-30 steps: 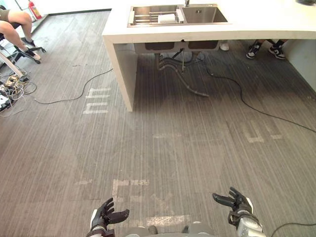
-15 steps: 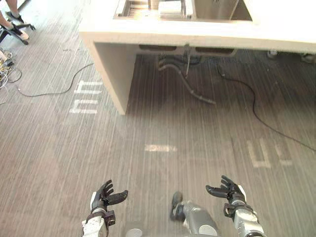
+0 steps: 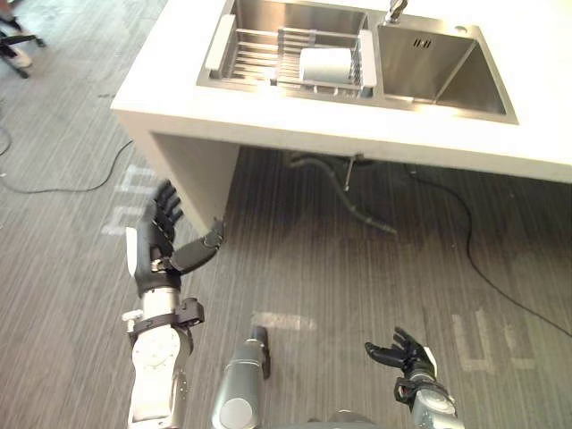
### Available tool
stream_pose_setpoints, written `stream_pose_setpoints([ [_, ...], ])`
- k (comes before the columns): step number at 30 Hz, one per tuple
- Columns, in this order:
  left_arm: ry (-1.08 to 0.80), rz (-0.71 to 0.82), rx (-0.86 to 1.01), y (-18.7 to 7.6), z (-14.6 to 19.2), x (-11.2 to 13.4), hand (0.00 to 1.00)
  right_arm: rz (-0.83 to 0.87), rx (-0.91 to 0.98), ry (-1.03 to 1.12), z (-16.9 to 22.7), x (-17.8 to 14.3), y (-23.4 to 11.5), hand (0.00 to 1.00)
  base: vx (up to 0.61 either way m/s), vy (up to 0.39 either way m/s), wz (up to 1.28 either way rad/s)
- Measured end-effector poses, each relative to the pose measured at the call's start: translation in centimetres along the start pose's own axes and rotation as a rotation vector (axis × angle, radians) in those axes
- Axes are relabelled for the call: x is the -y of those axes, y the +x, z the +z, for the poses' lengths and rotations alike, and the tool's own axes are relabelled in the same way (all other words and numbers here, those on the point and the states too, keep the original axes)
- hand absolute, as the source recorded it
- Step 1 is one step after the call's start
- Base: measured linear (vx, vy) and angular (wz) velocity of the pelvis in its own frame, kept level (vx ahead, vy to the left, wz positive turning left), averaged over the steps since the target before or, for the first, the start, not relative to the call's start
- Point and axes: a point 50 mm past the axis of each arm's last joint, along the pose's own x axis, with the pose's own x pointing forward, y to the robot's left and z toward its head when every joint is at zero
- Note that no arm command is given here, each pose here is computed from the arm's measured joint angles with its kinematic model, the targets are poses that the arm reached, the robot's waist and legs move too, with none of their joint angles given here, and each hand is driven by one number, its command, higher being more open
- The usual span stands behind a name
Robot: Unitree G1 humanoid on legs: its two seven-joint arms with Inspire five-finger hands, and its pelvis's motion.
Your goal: Walk over to the sink, pick up the cup, carry it to the dishwasher, place the cup inside the dishwasher, then close the dishwasher door
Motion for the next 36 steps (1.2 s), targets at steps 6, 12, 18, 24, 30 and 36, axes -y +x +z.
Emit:
stream_pose_setpoints([
  [6,0.058,0.119,0.307,-0.1,5.4,-1.1,0.9,0.117,0.008,-0.035,-0.1,-2.5,-0.2,0.9,0.49,-0.016,-0.14],
  [12,0.093,0.049,0.231,0.5,3.3,-0.6,0.9,0.105,-0.023,-0.116,-0.5,-0.6,-0.1,0.9,0.52,-0.247,0.16],
  [18,0.246,-0.162,0.259,2.0,2.9,0.3,0.9,0.027,-0.023,-0.144,-0.8,3.0,-0.6,0.9,0.4,-0.206,0.1],
  [24,0.407,-0.28,0.29,2.3,2.9,0.4,0.9,0.0,-0.051,-0.133,-1.7,4.1,-1.1,0.9,0.26,0.07,-0.22],
  [30,0.54,-0.431,0.194,2.2,1.1,0.8,0.9,0.065,-0.13,-0.066,-4.5,1.5,-2.0,0.9,0.15,0.126,0.03],
  [36,0.536,-0.609,0.18,1.0,0.4,3.0,0.9,0.091,-0.137,-0.059,-4.7,0.9,-2.1,0.9,0.01,0.037,-0.12],
])
